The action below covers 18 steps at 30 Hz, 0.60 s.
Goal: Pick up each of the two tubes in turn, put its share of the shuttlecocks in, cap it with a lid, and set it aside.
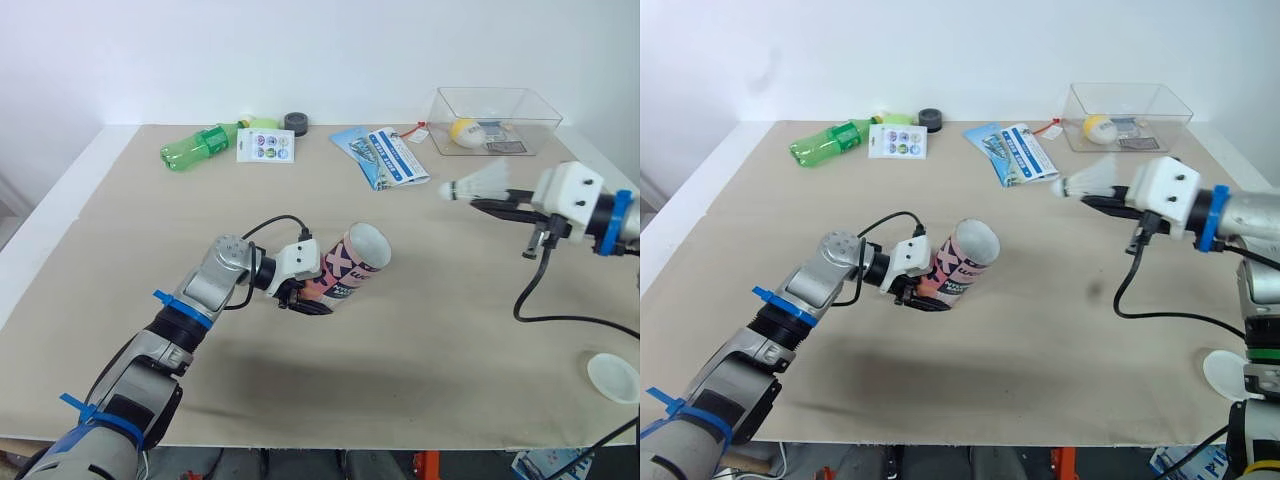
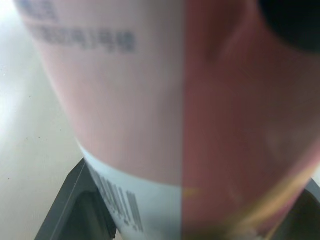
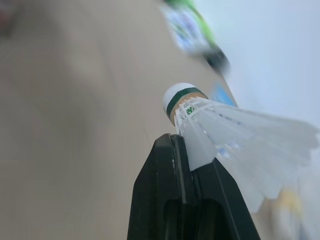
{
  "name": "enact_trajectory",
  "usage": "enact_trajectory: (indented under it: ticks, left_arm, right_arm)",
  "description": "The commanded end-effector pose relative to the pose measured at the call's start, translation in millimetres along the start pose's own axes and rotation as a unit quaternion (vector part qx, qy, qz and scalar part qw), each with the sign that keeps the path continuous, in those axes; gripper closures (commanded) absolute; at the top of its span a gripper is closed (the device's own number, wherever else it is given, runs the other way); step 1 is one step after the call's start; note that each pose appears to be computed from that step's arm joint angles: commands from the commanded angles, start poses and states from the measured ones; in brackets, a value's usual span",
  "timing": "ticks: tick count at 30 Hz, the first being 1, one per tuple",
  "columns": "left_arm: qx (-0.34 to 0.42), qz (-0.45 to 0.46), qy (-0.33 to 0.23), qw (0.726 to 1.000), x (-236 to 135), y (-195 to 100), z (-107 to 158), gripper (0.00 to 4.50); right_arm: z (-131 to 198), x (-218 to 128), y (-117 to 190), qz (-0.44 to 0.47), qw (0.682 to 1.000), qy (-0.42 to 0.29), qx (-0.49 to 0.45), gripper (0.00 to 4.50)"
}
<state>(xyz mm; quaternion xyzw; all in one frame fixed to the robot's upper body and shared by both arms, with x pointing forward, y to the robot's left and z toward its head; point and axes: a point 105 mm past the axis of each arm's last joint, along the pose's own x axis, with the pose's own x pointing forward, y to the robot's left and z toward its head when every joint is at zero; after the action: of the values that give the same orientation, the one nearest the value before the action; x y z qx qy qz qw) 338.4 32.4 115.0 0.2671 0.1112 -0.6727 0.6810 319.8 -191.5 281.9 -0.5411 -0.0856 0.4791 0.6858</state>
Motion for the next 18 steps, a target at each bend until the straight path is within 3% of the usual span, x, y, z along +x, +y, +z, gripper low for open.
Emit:
enact_trajectory:
  ticks: [1, 7, 18]
  left_arm:
    - [-0.006, -0.004, 0.011, 1.000, 1.1, 0.7, -4.4, 1.72]
    - [-0.014, 0.000, 0.008, 1.000, 0.4, 3.1, -5.4, 1.72]
    - [-0.015, -0.001, 0.009, 1.000, 1.4, 2.8, -6.1, 1.72]
  right_arm:
    - [38.8, 1.9, -6.1, 0.059, 0.993, -0.017, -0.104, 4.43]
    - [65.5, 13.6, 2.1, 0.115, 0.982, -0.061, -0.140, 4.43]
    - [58.4, 38.3, 28.4, 0.171, 0.971, -0.078, -0.148, 4.43]
